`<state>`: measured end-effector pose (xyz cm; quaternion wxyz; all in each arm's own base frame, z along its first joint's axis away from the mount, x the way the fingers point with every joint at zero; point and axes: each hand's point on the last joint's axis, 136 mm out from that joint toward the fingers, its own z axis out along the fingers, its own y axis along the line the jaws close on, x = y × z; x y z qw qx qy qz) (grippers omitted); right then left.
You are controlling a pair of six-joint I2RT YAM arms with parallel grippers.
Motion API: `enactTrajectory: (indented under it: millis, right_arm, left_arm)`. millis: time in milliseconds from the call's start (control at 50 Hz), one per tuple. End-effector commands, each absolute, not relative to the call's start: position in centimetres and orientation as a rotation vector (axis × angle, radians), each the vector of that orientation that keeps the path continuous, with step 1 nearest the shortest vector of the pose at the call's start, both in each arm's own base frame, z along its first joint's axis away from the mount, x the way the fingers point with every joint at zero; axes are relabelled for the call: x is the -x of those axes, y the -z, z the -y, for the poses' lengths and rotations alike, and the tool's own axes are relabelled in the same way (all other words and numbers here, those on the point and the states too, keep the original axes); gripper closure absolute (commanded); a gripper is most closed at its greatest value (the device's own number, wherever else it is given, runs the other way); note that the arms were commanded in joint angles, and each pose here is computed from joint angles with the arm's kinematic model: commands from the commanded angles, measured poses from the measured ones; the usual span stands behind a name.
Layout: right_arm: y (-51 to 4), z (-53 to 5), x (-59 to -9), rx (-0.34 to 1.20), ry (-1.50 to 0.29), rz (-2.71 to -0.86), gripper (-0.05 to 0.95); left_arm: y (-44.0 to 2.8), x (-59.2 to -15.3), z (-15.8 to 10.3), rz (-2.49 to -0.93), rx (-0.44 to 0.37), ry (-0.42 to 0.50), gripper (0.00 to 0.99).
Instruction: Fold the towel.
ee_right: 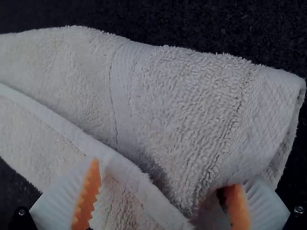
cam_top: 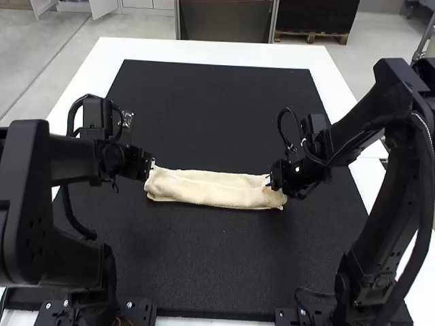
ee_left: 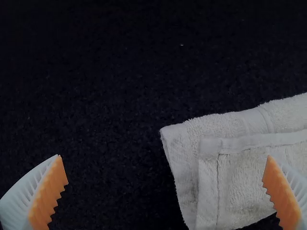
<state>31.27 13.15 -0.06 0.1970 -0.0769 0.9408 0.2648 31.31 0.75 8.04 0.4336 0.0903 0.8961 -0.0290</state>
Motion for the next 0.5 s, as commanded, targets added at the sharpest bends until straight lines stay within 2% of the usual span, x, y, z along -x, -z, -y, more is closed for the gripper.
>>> enactTrajectory:
  millis: [0,20,220,400,480]
  right_arm:
    - [-1.5,-12.6,-33.1,0.179,-0.741,-2.590,0.30]
    - [-1.6,-12.3,-33.3,0.171,-0.736,-2.587,0.27]
    - [-2.7,-11.2,-34.3,0.137,-0.716,-2.553,0.23]
    - [-2.1,-11.1,-33.9,0.141,-0.702,-2.568,0.13]
    - [-2.0,-10.9,-34.0,0.138,-0.684,-2.569,0.13]
  left_arm:
    - [-8.7,-31.4,-0.6,-2.208,-0.226,0.085,0.041]
    - [-8.7,-31.4,-0.5,-2.206,-0.229,0.087,0.041]
    - [-8.7,-31.4,-0.5,-2.205,-0.226,0.087,0.043]
    - [-8.8,-31.5,-0.5,-2.205,-0.221,0.089,0.043]
    - [-8.9,-31.5,-0.5,-2.202,-0.223,0.089,0.043]
